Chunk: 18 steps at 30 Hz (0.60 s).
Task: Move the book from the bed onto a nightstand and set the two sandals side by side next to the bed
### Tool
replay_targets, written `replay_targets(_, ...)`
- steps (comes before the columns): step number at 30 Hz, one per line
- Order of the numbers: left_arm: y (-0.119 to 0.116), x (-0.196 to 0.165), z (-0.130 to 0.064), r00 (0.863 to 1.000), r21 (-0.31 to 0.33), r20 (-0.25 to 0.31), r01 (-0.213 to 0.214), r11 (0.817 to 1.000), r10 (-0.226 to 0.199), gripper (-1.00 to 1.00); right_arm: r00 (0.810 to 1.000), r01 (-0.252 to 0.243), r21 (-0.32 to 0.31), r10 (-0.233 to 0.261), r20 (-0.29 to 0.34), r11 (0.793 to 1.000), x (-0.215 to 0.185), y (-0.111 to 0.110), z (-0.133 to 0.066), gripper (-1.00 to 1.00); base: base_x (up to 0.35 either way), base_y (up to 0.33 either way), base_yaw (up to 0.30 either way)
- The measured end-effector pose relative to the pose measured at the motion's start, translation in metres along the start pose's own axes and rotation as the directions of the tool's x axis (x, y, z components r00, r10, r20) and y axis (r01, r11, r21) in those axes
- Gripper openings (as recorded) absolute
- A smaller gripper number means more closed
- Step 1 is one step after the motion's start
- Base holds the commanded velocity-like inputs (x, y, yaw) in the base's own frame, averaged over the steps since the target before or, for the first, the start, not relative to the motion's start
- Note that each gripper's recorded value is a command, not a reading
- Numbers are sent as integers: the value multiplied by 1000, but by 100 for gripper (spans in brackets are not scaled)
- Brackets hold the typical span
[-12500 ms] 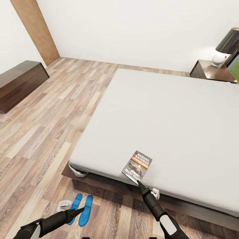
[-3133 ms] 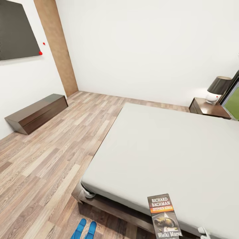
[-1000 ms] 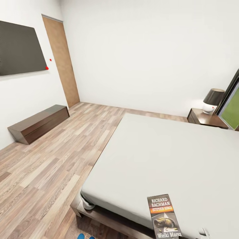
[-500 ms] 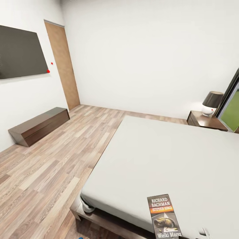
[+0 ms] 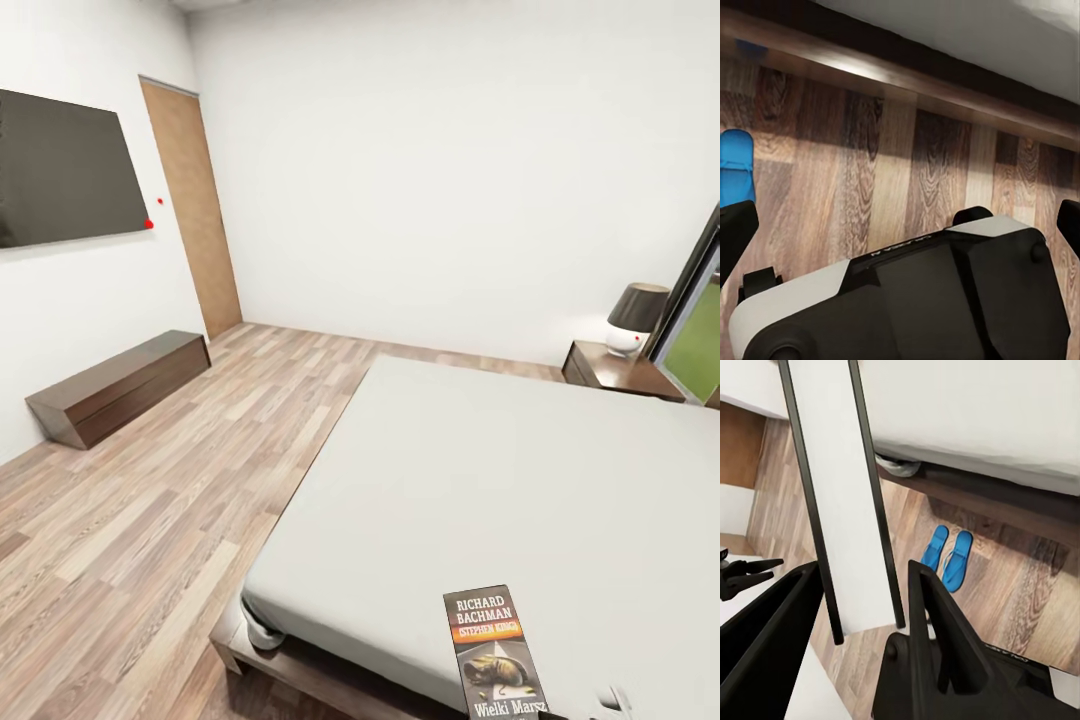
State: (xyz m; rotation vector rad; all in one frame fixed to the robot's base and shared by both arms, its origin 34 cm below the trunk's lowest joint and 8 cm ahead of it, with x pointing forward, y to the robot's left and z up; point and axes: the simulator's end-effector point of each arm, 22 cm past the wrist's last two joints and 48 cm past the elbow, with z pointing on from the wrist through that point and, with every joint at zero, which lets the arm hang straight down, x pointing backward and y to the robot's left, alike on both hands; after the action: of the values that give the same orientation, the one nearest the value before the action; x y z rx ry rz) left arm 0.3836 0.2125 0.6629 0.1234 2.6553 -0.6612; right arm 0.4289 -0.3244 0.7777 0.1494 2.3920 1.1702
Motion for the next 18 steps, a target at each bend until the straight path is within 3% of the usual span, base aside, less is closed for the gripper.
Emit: replay_targets(18, -2, -12, -3, 1000, 0, 25, -14, 1000, 14, 100, 1000, 21, -8, -21, 19, 1000, -9, 6, -2, -100, 0, 0, 0)
